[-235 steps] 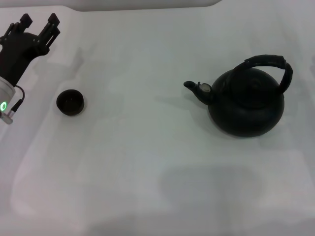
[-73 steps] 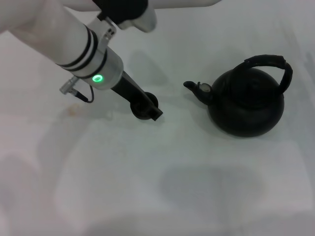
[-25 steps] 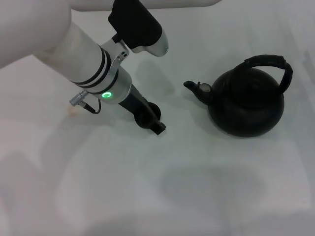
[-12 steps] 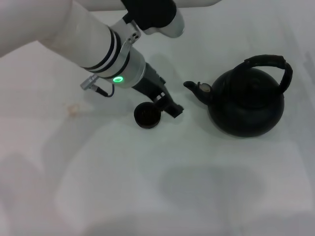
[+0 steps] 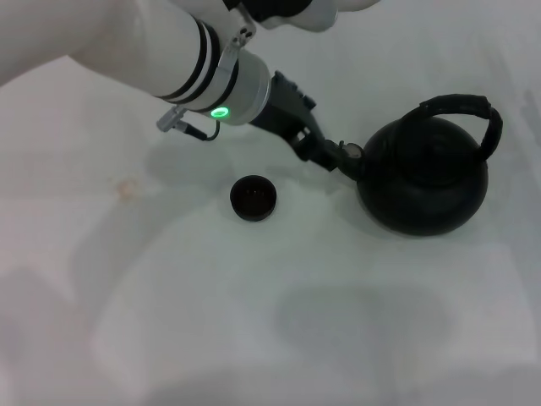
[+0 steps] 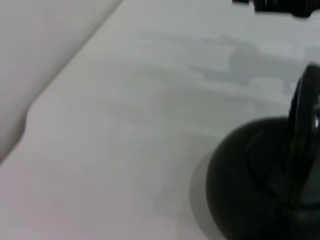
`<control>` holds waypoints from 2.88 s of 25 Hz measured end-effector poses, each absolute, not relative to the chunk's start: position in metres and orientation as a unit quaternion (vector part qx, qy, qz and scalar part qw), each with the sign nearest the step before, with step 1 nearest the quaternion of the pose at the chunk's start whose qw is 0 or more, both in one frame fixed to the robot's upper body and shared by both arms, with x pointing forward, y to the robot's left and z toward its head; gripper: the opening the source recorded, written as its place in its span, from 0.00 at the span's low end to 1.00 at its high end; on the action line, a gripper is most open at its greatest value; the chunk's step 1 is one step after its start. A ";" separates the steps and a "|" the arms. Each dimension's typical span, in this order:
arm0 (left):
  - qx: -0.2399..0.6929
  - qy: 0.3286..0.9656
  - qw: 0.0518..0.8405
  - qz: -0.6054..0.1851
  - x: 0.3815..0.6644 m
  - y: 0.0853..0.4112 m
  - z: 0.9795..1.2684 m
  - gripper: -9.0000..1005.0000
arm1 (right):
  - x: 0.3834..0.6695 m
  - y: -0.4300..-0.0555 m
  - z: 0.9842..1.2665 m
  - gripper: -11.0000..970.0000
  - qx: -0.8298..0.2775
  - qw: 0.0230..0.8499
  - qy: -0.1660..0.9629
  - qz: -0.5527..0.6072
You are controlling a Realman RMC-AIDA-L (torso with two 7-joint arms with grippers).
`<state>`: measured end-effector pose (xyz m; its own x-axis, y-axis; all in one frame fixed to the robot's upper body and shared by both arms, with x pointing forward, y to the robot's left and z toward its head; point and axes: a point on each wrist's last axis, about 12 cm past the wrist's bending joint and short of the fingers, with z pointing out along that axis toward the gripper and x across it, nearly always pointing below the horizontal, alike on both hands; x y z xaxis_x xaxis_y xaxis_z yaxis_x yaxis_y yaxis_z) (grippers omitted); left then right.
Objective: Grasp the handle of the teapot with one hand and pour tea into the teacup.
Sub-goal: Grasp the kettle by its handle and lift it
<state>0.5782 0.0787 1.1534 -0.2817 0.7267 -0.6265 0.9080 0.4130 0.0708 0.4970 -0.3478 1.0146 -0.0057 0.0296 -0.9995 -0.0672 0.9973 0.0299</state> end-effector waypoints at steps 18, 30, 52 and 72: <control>0.228 0.742 0.553 -0.303 0.593 0.175 1.159 0.84 | 0.498 -0.348 1.016 0.84 -0.014 0.708 0.706 0.035; 0.136 0.688 0.649 -0.295 0.577 0.237 1.095 0.84 | 0.499 -0.345 1.027 0.84 -0.008 0.737 0.673 0.057; 0.015 0.679 0.706 -0.199 0.548 0.289 1.047 0.83 | 0.421 -0.337 1.017 0.83 -0.016 0.695 0.663 0.280; 0.010 0.681 0.705 -0.196 0.544 0.291 1.042 0.83 | 0.449 -0.312 1.003 0.83 -0.078 0.629 0.717 0.292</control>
